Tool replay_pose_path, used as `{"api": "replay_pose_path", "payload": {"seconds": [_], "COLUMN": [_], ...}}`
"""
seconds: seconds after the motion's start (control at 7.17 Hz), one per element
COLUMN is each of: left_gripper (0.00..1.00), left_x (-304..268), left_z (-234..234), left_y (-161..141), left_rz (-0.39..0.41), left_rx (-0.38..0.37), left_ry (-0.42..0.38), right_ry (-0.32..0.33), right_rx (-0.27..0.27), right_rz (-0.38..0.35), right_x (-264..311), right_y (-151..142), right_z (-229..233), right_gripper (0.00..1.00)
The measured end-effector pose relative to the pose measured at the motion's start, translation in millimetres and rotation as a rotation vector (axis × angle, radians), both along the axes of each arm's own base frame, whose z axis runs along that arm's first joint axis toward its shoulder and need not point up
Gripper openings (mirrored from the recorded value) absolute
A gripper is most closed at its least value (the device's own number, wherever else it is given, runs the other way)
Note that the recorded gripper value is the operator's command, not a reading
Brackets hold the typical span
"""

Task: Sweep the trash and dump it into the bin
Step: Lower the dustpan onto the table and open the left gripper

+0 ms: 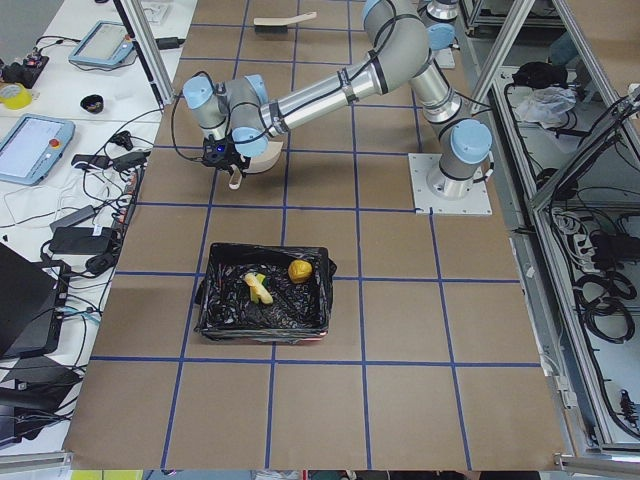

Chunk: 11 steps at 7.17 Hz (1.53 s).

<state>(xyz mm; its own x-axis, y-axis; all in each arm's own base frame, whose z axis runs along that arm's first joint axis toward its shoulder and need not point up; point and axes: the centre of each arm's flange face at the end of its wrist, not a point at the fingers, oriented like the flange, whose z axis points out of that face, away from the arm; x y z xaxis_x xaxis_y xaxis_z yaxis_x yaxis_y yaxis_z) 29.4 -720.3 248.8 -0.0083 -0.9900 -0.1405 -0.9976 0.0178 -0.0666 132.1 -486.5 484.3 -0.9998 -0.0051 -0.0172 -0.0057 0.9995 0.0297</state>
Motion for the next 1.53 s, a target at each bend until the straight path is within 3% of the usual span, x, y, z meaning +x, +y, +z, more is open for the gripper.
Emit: {"api": "replay_pose_path", "payload": {"seconds": [0.14, 0.7, 0.84, 0.98, 1.25, 1.53], "left_gripper": [0.21, 0.50, 0.71, 0.82, 1.00, 1.00], "left_x": [-1, -4, -4, -4, -3, 2], "left_z": [4, -3, -4, -5, -2, 13], "left_y": [1, 16, 17, 18, 17, 8], "left_rz": [0.000, -0.007, -0.008, -0.010, -0.015, -0.022], "left_rx": [-0.005, 0.005, 0.005, 0.006, -0.003, -0.088], "left_ry": [-0.002, -0.007, -0.007, -0.007, -0.008, -0.039], "right_ry": [0.000, 0.004, 0.004, 0.005, 0.014, 0.015], "right_rx": [0.001, 0.007, 0.008, 0.007, 0.010, 0.011], "right_rz": [0.000, 0.009, 0.011, 0.009, 0.001, 0.003], "right_x": [0, 0, 0, -1, -1, 1], "right_y": [0, 1, 1, 1, -1, 0], "right_z": [0, -2, -2, -2, -2, -3], "right_gripper": [1.00, 1.00, 1.00, 1.00, 1.00, 1.00]}}
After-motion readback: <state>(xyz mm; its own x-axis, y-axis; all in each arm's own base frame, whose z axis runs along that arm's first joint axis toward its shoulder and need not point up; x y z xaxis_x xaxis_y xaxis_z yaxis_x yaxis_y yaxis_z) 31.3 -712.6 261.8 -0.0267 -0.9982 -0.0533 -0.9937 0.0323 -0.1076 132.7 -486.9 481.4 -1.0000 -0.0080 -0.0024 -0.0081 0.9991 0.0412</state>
